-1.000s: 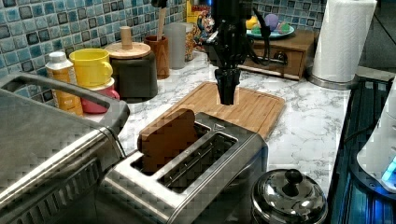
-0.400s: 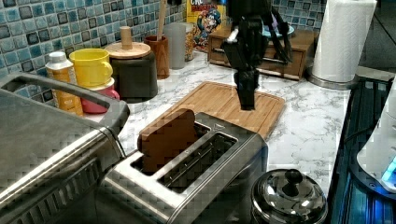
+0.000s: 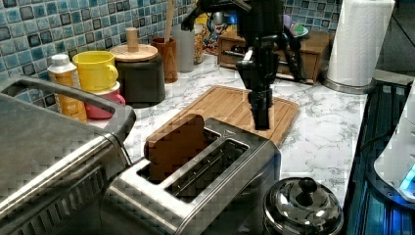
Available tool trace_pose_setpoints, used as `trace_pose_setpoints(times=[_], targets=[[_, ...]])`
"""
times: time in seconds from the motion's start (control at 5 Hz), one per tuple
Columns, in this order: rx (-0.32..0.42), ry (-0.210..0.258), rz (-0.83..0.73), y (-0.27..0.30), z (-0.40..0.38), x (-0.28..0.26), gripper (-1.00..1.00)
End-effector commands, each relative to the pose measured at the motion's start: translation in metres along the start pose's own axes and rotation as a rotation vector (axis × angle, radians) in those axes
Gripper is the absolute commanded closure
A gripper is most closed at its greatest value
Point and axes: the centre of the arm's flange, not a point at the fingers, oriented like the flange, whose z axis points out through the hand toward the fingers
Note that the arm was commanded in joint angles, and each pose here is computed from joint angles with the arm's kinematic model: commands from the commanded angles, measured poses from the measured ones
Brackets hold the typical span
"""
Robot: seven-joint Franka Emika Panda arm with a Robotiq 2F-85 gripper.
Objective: Turn on the toaster.
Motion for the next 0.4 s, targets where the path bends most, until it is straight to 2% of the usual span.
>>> trace_pose_setpoints(times=[0.2,0.4], targets=[[0.124,0.052,-0.028,-0.0233,-0.0404,-0.0016,1.00],[0.102,0.030,-0.031,-0.0273,-0.0312,0.0021,1.00]])
